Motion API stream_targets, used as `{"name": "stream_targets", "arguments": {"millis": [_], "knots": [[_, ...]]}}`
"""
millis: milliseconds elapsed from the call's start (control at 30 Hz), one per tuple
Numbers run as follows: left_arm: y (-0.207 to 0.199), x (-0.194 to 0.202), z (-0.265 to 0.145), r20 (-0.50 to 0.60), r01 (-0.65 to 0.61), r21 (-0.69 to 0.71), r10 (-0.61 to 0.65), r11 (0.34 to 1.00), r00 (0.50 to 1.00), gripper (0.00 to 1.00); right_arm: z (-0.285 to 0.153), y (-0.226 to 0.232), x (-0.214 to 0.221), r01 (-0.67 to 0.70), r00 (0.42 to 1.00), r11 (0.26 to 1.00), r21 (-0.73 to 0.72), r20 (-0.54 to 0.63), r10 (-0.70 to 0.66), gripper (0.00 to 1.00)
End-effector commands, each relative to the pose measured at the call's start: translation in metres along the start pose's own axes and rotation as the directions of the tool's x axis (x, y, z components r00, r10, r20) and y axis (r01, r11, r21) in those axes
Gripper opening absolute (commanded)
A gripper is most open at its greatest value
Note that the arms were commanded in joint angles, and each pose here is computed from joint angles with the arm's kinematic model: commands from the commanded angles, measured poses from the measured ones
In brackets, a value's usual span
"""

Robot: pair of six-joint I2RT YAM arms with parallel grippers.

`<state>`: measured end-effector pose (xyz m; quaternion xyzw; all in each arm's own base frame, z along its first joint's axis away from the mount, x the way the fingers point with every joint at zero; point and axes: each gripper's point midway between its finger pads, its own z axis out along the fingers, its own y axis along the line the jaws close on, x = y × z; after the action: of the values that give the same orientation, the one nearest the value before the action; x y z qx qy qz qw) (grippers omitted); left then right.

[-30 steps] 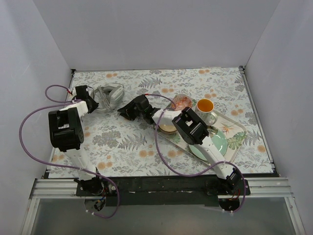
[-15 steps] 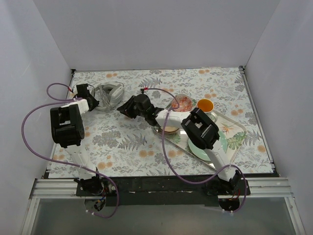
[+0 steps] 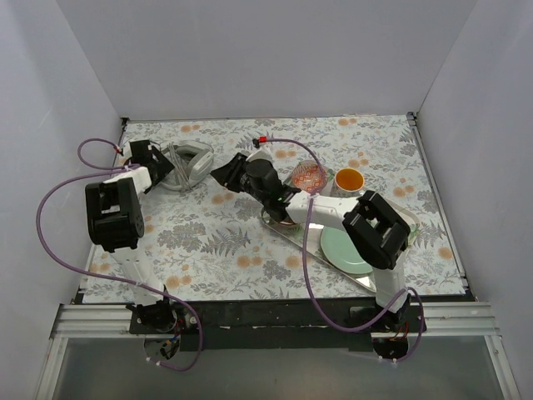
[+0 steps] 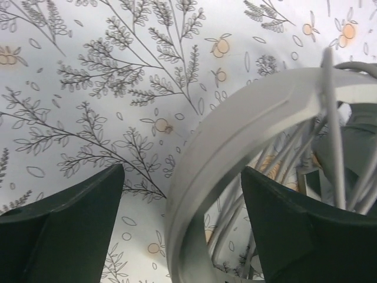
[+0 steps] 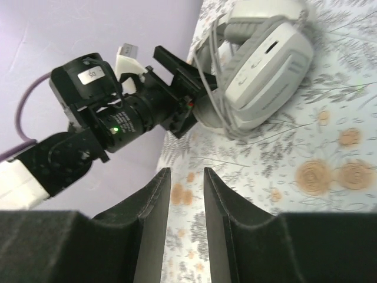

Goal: Wrap the headphones

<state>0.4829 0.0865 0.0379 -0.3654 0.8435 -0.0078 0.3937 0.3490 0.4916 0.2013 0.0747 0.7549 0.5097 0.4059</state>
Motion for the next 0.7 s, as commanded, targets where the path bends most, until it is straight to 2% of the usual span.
{"name": "stream_targets", "arguments": {"millis": [0, 167, 200, 233, 300, 433, 467, 500, 533, 567, 600, 633, 667], "knots": [[0.001, -0.03, -0.022, 0.054, -0.018, -0.055, 0.021, 0.998, 0.998, 0.82, -0.026, 0.034, -0.049, 0.125, 0.978, 0.99, -0.059, 0.173, -0.113, 0.36], [0.004, -0.036, -0.031, 0.05, -0.033, -0.077, 0.037, 0.997, 0.998, 0.83, -0.053, 0.039, -0.07, 0.232, 0.946, 0.972, -0.039, 0.243, -0.216, 0.36], [0.005, -0.037, -0.032, 0.049, -0.043, -0.083, 0.047, 0.996, 0.998, 0.84, -0.057, 0.041, -0.074, 0.249, 0.938, 0.968, -0.033, 0.256, -0.233, 0.36], [0.006, -0.039, -0.034, 0.048, -0.061, -0.094, 0.066, 0.994, 0.997, 0.9, -0.064, 0.048, -0.082, 0.272, 0.928, 0.962, -0.037, 0.274, -0.252, 0.36], [0.01, -0.042, -0.038, 0.04, -0.074, -0.111, 0.078, 0.991, 0.996, 0.98, -0.071, 0.049, -0.087, 0.351, 0.899, 0.936, -0.017, 0.288, -0.331, 0.36], [0.006, -0.054, -0.056, 0.047, -0.127, -0.084, 0.131, 0.988, 0.99, 0.98, -0.094, 0.055, -0.109, 0.499, 0.816, 0.866, 0.039, 0.317, -0.484, 0.38], [0.007, -0.06, -0.061, 0.057, -0.163, -0.088, 0.168, 0.983, 0.984, 0.98, -0.098, 0.048, -0.109, 0.581, 0.764, 0.811, 0.071, 0.297, -0.573, 0.39], [0.007, -0.065, -0.064, 0.07, -0.179, -0.095, 0.186, 0.979, 0.98, 0.98, -0.101, 0.048, -0.109, 0.619, 0.738, 0.782, 0.073, 0.284, -0.612, 0.39], [0.009, -0.069, -0.066, 0.082, -0.198, -0.107, 0.207, 0.974, 0.975, 0.98, -0.108, 0.051, -0.114, 0.657, 0.705, 0.749, 0.082, 0.284, -0.65, 0.43], [0.013, -0.077, -0.072, 0.101, -0.229, -0.127, 0.242, 0.965, 0.965, 0.98, -0.111, 0.042, -0.11, 0.696, 0.677, 0.711, 0.099, 0.238, -0.696, 0.43], [0.015, -0.077, -0.074, 0.103, -0.255, -0.132, 0.269, 0.958, 0.958, 0.98, -0.115, 0.036, -0.113, 0.758, 0.612, 0.641, 0.121, 0.207, -0.763, 0.45], [0.015, -0.081, -0.079, 0.125, -0.265, -0.131, 0.282, 0.955, 0.951, 0.98, -0.122, 0.034, -0.116, 0.787, 0.578, 0.603, 0.135, 0.184, -0.795, 0.46], [0.013, -0.092, -0.093, 0.167, -0.29, -0.129, 0.309, 0.948, 0.936, 0.98, -0.127, 0.018, -0.115, 0.813, 0.545, 0.555, 0.174, 0.108, -0.832, 0.47]]}}
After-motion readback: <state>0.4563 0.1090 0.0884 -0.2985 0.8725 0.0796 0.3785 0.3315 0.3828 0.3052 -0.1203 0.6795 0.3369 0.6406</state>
